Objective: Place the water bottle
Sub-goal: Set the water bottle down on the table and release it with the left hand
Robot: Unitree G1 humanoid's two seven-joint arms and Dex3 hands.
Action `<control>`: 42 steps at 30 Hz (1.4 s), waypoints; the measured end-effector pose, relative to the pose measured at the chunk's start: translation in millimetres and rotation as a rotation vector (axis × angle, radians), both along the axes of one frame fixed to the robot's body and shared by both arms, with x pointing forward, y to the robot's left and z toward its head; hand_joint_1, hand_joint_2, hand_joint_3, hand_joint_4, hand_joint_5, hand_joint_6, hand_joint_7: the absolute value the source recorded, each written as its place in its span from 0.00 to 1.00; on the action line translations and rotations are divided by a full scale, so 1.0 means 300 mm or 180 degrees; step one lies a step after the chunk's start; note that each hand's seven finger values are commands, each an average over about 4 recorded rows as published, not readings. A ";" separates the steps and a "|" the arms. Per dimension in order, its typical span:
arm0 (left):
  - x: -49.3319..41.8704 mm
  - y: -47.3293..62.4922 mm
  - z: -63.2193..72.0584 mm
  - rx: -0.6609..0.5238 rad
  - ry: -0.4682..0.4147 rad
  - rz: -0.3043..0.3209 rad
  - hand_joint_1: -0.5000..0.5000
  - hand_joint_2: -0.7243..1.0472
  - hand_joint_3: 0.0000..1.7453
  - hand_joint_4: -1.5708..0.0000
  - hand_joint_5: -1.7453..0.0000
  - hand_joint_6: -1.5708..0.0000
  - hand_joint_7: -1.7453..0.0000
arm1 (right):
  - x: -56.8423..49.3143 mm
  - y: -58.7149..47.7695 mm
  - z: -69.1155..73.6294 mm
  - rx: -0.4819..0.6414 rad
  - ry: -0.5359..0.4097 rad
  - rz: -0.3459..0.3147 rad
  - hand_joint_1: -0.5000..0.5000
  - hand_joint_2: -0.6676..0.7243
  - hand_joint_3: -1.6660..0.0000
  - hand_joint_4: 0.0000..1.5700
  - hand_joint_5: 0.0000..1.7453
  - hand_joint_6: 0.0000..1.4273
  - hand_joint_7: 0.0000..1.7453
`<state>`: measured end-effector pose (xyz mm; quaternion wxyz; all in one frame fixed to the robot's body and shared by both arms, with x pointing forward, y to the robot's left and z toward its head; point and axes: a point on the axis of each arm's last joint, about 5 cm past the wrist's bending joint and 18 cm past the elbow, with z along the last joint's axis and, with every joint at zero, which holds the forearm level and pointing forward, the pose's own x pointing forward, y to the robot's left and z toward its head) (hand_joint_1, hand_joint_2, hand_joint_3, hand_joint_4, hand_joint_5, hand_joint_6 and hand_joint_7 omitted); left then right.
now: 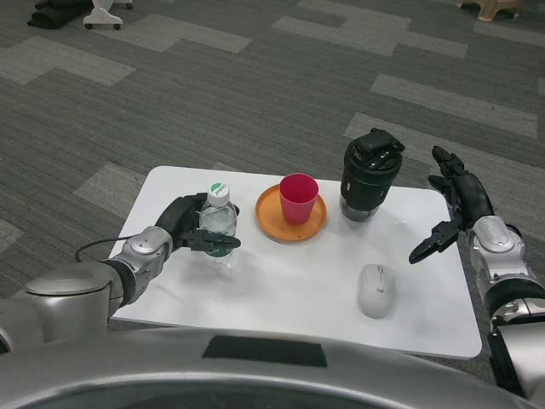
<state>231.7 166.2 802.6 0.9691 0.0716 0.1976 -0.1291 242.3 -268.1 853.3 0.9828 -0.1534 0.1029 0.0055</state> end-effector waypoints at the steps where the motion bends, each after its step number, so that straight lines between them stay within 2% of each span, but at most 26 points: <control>1: -0.001 0.000 -0.001 0.0020 0.0000 -0.0005 1.00 0.85 0.05 0.02 0.00 0.13 0.12 | 0.000 0.000 0.000 0.0000 0.0000 0.0000 0.29 0.86 0.90 0.02 0.33 0.00 0.00; 5: -0.010 0.000 -0.007 0.0064 0.0013 0.0001 1.00 0.85 0.05 0.01 0.00 0.13 0.12 | 0.000 0.000 0.000 -0.0001 0.0002 0.0003 0.29 0.86 0.90 0.02 0.33 0.00 0.00; 9: -0.039 0.005 -0.029 0.0022 0.0096 0.0078 1.00 0.85 0.05 0.00 0.00 0.13 0.12 | 0.000 0.001 -0.001 -0.0003 0.0005 0.0006 0.29 0.86 0.90 0.02 0.33 0.00 0.00; 13: -0.058 0.006 -0.043 -0.0045 0.0161 0.0175 1.00 0.88 0.05 0.00 0.00 0.13 0.08 | -0.001 0.002 -0.002 -0.0008 0.0010 0.0015 0.29 0.86 0.90 0.02 0.33 0.00 0.00; 17: -0.063 0.008 -0.046 -0.0079 0.0181 0.0234 1.00 0.86 0.05 0.00 0.00 0.13 0.08 | -0.001 0.003 -0.002 -0.0012 0.0015 0.0024 0.29 0.86 0.90 0.02 0.33 0.00 0.00; 23: -0.072 0.008 -0.054 -0.0159 0.0243 0.0330 1.00 0.90 0.05 0.00 0.00 0.14 0.08 | -0.001 0.003 -0.002 -0.0013 0.0016 0.0026 0.29 0.86 0.90 0.02 0.33 0.00 0.00; 34: -0.078 0.004 -0.059 -0.0121 0.0319 0.0270 1.00 0.90 0.05 0.00 0.00 0.17 0.08 | -0.001 0.004 -0.003 -0.0015 0.0018 0.0030 0.29 0.86 0.90 0.02 0.33 0.00 0.00; 42: -0.077 0.005 -0.059 -0.0108 0.0342 0.0263 1.00 0.90 0.05 0.05 0.00 0.22 0.18 | -0.001 0.004 -0.003 -0.0015 0.0018 0.0030 0.29 0.86 0.90 0.02 0.33 0.00 0.00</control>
